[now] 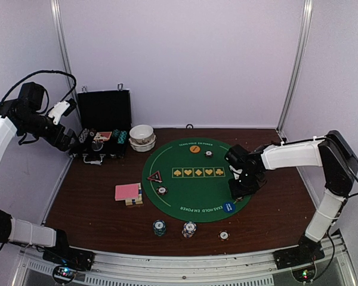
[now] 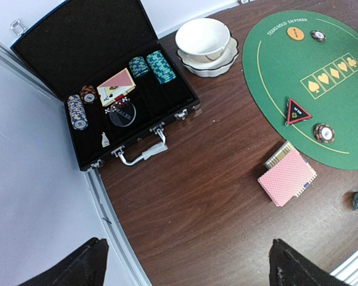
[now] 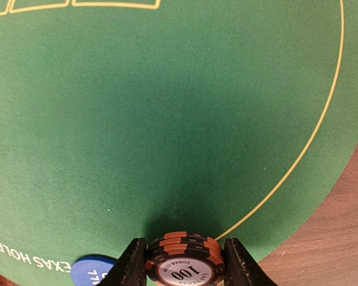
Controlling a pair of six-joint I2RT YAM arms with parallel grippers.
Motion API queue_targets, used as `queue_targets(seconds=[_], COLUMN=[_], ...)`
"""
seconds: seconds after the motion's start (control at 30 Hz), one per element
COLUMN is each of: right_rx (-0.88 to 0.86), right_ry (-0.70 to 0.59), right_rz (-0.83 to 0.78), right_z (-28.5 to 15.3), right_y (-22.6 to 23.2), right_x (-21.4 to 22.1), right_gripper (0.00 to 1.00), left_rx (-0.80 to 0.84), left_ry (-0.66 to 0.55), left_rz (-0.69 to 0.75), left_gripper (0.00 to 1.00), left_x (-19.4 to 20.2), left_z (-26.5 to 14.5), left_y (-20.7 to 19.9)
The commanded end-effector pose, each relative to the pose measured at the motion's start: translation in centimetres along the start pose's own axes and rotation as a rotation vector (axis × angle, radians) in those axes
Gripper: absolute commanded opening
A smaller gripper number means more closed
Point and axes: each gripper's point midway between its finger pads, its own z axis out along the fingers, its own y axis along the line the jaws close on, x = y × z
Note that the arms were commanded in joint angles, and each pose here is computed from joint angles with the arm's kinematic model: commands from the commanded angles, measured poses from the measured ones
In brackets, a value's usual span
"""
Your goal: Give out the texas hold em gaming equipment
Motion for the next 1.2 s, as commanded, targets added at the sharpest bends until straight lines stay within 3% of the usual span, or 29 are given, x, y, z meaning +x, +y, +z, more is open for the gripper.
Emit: queue_targets(seconds=[0.0,0.13,0.33,0.57,0.77,0.97,1.17], right_rx=[0.02,0.031,0.041,-0.001,-0.095,-0.209,-0.266], right_ry=[0.008,0.014,-0.017,-0.115,-0.168,-0.115,-0.043], right_rz=[0.01,0.011,0.005,-0.057,-0.249,-0.459,-0.561], right_z=[1.0,1.3,-0.4,-6.6,-12.0,-12.9,-10.9], right_y=[-0.6,-0.9,-1.2,0.4,6.7,14.9,19.5], right_x=[0.4,0.8,0.0,-1.4,1.0,6.0,8.0], right_gripper=[0.29,0.39,0.68,0.75,0.84,0.9,0.92], left_rx=[-0.01,-0.008,-0.01,-0.007,-0.012,-0.005,-0.002], left_ry=[-0.034,-0.032,-0.03,-0.036,-0.03,-0.037,-0.038], left_rz=[0.016,0.015,0.016,0.018,0.019,0.016,0.013], left_gripper=[0.98,0.97,0.98,0.97,0.98,0.98,0.98], left_x=[-0.6,-0.6,-0.5,-0.6,-0.5,-0.7,-0.8], left_z=[-1.0,-0.9,-1.0,-1.1,-1.1,-1.1,-1.1], left_y=[0.1,0.1,0.1,0.0,0.1,0.0,0.0])
